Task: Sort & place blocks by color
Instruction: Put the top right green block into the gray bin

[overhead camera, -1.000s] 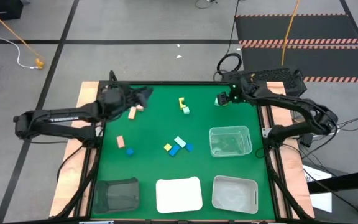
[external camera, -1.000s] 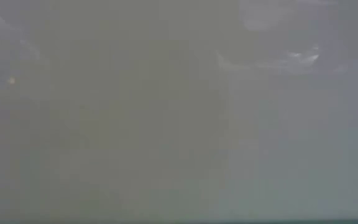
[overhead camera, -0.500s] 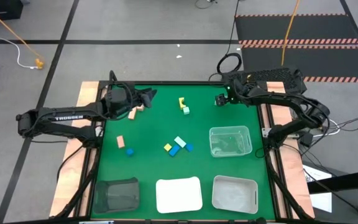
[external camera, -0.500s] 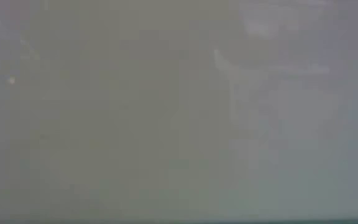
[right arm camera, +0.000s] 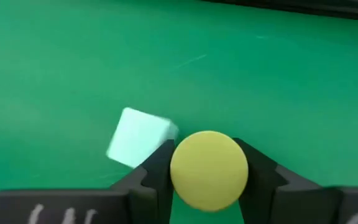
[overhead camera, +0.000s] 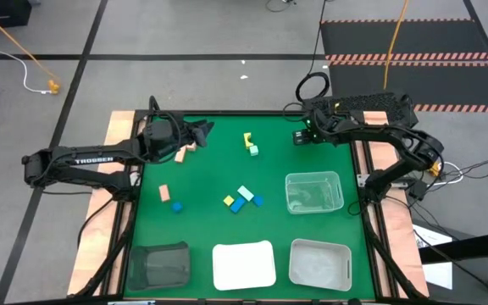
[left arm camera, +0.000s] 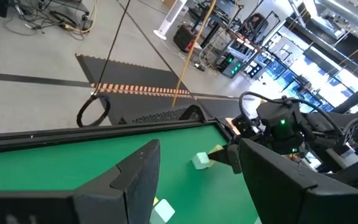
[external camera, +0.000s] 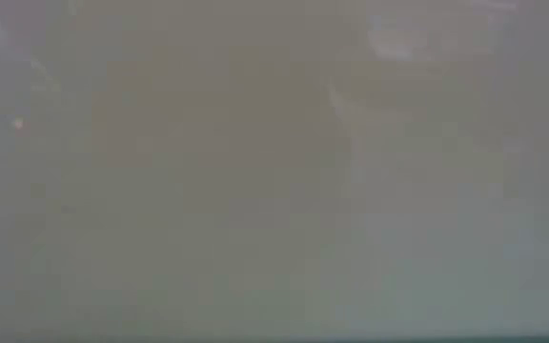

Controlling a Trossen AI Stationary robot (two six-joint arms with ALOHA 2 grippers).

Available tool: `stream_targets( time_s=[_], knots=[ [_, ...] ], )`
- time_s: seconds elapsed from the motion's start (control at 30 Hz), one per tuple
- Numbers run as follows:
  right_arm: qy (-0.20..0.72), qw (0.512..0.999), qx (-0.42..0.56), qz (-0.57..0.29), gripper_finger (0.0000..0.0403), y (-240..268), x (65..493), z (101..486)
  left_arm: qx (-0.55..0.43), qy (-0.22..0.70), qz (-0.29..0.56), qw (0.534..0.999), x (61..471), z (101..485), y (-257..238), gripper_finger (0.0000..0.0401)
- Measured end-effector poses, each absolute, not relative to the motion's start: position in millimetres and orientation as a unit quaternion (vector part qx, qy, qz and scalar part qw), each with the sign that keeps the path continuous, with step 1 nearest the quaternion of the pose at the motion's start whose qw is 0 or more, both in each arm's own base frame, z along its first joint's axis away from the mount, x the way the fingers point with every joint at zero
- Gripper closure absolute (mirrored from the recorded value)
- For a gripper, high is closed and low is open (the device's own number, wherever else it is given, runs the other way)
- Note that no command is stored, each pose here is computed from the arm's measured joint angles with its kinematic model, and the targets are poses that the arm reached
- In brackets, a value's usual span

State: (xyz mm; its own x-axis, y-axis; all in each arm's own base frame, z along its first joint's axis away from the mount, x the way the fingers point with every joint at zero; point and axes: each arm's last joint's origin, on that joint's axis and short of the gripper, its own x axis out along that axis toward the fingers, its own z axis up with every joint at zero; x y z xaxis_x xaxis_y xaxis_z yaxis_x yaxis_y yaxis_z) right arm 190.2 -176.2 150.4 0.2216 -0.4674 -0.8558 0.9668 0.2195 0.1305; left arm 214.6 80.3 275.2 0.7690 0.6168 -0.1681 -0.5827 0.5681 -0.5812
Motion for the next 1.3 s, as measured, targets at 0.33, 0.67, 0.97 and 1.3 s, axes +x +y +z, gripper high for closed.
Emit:
stream_targets(
  time_s=[0.33,0.67,0.97,1.3],
  knots=[
    [0.320,0.719,0.378,-0.488,0.0292,-169.1,189.6,168.9,-0.328,-0.069,0.172,0.926,220.4,293.4,72.9,0.0183],
    [0.235,0.814,0.345,-0.405,0.0292,-124.7,194.5,226.0,-0.290,-0.115,0.024,0.950,222.0,311.9,58.9,0.0183],
    [0.222,0.863,0.365,-0.269,0.0292,-50.4,206.3,250.3,-0.297,-0.096,0.007,0.950,224.8,309.3,49.3,0.0183],
    [0.344,0.808,0.457,-0.141,0.0292,23.5,202.1,241.2,-0.320,-0.068,0.002,0.945,226.9,304.3,43.2,0.0183]
  ],
)
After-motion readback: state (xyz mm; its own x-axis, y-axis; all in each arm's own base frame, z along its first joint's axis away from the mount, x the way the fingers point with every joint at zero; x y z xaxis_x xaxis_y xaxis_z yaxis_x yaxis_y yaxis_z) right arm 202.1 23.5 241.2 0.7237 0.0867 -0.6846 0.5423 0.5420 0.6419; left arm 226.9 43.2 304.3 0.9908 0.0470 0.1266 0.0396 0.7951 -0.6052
